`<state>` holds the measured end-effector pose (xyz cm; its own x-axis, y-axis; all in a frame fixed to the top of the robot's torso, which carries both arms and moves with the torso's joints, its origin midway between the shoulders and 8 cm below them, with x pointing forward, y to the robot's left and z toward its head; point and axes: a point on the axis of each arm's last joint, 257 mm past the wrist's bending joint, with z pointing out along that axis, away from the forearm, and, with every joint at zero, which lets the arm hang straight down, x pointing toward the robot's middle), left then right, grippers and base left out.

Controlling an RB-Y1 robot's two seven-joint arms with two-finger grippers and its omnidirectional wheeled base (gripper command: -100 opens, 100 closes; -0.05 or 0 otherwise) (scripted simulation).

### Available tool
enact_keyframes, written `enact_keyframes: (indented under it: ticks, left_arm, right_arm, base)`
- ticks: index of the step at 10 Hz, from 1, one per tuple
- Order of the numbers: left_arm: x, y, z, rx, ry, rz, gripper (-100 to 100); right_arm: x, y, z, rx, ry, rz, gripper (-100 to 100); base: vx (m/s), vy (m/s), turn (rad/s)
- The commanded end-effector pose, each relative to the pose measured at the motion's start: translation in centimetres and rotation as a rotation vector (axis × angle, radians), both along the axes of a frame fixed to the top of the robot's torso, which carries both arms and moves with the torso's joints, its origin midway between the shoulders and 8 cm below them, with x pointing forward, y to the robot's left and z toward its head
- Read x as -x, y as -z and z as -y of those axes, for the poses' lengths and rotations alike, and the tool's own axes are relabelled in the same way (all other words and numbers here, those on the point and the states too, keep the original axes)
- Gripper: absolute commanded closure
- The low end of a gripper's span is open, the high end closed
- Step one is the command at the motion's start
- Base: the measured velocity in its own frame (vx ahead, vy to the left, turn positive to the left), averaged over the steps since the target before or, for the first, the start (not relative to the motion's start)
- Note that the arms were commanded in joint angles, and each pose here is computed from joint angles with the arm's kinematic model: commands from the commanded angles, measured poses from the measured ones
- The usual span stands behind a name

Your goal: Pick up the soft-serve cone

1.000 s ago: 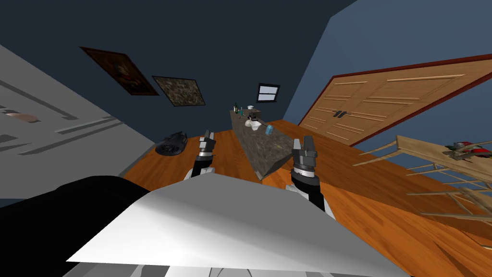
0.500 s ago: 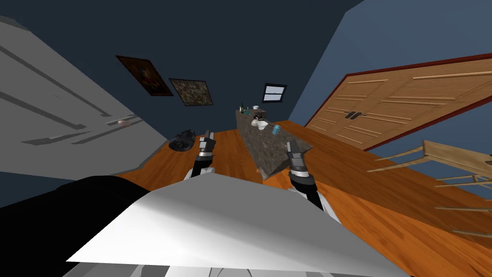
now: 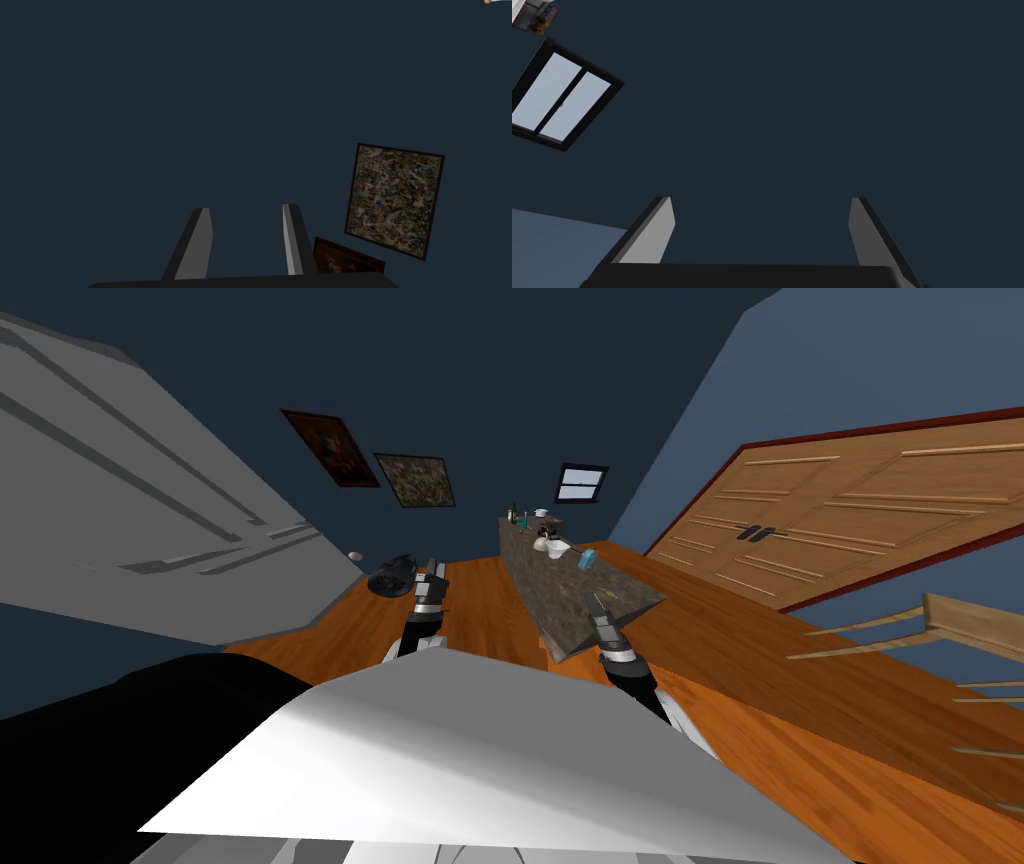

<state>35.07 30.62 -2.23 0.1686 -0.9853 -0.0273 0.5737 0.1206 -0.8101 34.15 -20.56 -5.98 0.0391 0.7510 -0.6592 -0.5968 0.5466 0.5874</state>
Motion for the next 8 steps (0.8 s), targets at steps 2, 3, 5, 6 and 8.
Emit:
enact_keyframes:
  ticks: [2,3,5,6,8]
  left_arm:
    - [0.0,0.0,0.0,0.000,0.000,0.000,0]
    - [0.0,0.0,0.0,0.000,0.000,0.000,0]
    - [0.0,0.0,0.0,0.000,0.000,0.000,0]
    - [0.0,0.0,0.0,0.000,0.000,0.000,0]
    - [0.0,0.0,0.0,0.000,0.000,0.000,0]
  right_arm:
    - [-0.1,2.6,-0.1,0.093,-0.014,-0.042,-100]
    - [-0.1,5.0,0.0,0.164,-0.020,-0.078,-100]
    - [0.1,7.6,0.2,0.248,-0.033,-0.118,-100]
    - [0.2,7.7,0.2,0.260,-0.040,-0.120,-100]
    - [0.6,10.5,0.7,0.347,-0.055,-0.161,-100]
  base:
    - [-0.052,0.124,0.095]
    - [-0.050,0.141,0.167]
    - [-0.034,0.115,0.088]
    - [-0.018,0.102,0.074]
    - [-0.020,0.115,0.110]
